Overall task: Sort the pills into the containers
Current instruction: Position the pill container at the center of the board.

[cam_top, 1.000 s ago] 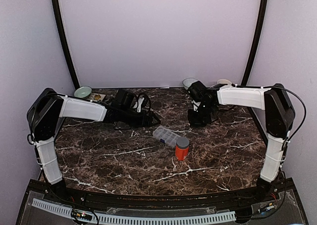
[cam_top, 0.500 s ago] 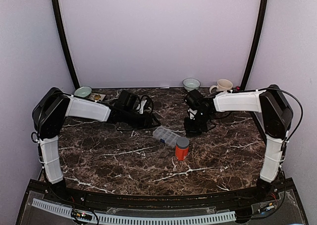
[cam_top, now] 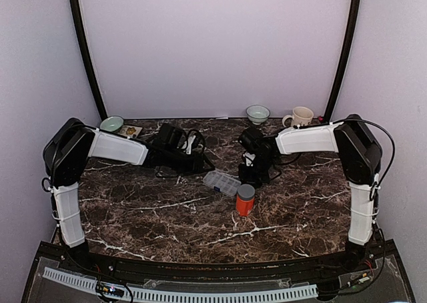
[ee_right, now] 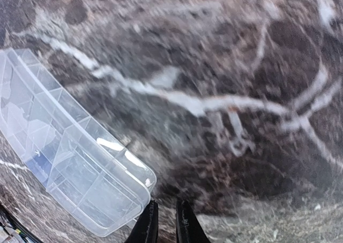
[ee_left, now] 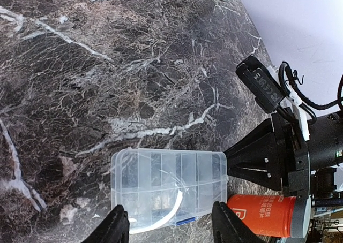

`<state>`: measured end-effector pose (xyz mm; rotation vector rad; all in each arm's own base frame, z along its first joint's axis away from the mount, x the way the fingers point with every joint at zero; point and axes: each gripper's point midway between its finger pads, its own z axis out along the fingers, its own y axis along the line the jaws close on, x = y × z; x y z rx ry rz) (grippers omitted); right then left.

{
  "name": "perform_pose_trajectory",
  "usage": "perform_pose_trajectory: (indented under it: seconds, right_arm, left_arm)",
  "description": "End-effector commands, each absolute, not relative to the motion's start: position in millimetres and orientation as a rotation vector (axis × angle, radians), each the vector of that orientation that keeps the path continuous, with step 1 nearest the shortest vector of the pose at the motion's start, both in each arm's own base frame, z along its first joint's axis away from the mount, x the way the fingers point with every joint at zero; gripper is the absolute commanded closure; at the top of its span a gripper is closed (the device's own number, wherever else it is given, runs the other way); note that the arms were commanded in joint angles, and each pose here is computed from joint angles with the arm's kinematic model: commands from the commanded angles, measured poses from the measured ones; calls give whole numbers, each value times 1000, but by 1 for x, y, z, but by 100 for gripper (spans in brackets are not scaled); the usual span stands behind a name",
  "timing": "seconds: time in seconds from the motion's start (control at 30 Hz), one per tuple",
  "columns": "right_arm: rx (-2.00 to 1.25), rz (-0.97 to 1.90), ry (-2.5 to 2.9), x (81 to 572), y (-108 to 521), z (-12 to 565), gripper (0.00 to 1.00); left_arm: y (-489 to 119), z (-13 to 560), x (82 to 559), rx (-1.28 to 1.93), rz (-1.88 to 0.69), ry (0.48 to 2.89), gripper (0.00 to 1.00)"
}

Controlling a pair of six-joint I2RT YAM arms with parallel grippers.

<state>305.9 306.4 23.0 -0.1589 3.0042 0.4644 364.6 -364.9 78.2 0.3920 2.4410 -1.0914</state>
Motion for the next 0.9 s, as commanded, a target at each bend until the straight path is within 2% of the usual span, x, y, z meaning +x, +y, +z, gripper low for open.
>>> perform_pose_trajectory:
  seconds: [0.0, 0.37, 0.6, 0.87]
  right_arm:
    - [-198, 535, 2973, 318, 329, 28, 88]
    - [-261, 617, 2951, 343, 361, 29, 87]
    - [-312, 691, 2938, 355, 383, 30, 85]
    - [-320, 642, 2903, 374, 382, 36, 82]
  left_arm:
    - [-360, 77, 363, 383, -1115, 2440, 44]
    - [-349, 76, 354, 361, -1097, 2454, 44]
    - [-319, 76, 353, 289, -1040, 2466, 44]
    - [-307, 106, 356, 249, -997, 2397, 40]
